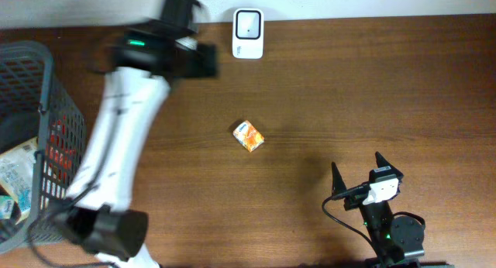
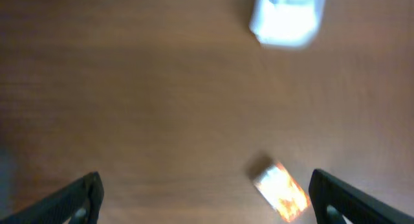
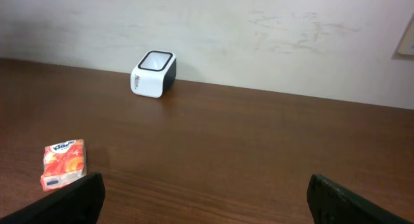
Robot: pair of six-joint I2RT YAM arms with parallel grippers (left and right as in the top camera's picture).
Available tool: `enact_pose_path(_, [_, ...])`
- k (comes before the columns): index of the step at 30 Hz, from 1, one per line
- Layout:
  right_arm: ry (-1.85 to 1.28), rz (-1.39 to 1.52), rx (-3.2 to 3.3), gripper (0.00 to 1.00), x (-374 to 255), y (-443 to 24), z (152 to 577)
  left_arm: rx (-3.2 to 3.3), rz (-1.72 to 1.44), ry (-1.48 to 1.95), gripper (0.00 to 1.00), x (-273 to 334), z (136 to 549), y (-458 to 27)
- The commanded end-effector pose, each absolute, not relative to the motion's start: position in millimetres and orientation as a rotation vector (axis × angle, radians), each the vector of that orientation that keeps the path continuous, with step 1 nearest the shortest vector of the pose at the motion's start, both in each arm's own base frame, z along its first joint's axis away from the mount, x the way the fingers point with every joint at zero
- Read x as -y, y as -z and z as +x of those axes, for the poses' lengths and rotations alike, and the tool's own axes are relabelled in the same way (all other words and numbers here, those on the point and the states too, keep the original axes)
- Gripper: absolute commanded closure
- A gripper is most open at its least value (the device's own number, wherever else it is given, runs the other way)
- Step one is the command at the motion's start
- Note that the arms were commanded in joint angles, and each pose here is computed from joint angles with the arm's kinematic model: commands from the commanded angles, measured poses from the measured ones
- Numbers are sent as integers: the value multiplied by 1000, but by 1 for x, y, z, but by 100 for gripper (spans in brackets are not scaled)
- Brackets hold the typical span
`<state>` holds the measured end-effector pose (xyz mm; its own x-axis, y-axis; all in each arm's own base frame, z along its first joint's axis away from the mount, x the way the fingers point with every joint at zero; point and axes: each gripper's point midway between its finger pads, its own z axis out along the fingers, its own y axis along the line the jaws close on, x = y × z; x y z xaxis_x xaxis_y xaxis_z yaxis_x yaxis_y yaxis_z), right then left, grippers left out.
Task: Scan the item barcode
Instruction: 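Carry the orange tissue pack to the table centre and release it, then reach the left gripper back into the basket toward the white snack bag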
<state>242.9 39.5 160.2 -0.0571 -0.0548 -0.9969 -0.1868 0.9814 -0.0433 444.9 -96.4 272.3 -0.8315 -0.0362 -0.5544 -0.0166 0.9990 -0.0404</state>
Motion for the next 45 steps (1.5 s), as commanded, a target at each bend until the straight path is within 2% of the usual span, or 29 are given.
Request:
enact_pose_path(1, [-108, -175, -1632, 1, -38, -158, 243, -2331, -529, -36, 0, -32, 416, -360])
enact_pose_path(3, [-108, -175, -1632, 1, -38, -158, 243, -2271, -860, -111, 0, -110, 375, -365])
enact_pose_path(6, [-108, -175, -1632, 1, -38, -158, 243, -2216, -1271, -238, 1, -204, 307, -346])
enact_pose_path(8, [-108, -175, -1632, 1, -38, -158, 243, -2186, -1446, -289, 1, -241, 275, -329])
enact_pose_path(11, [-108, -175, -1632, 1, -38, -158, 243, -2200, -1592, -330, 0, -275, 249, -288])
enact_pose_path(14, [-108, -175, -1632, 1, -38, -158, 243, -2239, -1625, -343, 3, -294, 249, -230])
enact_pose_path(16, [-108, -175, -1632, 1, -38, -158, 243, -2294, -1530, -369, 2, -305, 258, -190])
enact_pose_path(20, [-108, -175, -1632, 1, -38, -158, 243, -2335, -1326, -384, 1, -317, 277, -141])
enact_pose_path(25, [-108, -175, -1632, 1, -38, -158, 243, -2383, -1194, -382, 0, -324, 292, -111])
enact_pose_path(41, [-108, -175, -1632, 1, -38, -158, 243, -2558, -1245, -326, 2, -327, 295, -11])
enact_pose_path(42, [-108, -175, -1632, 1, -38, -158, 243, -2569, -1250, -319, 9, -325, 294, -7])
enact_pose_path(43, [-108, -175, -1632, 1, -38, -158, 243, -2586, -1256, -313, 37, -323, 291, -4])
enact_pose_path(44, [-108, -175, -1632, 1, -38, -158, 243, -2593, -1259, -309, 82, -321, 290, -3])
enact_pose_path(45, [-108, -175, -1632, 1, -38, -158, 243, -2596, -1260, -308, 100, -321, 289, -5])
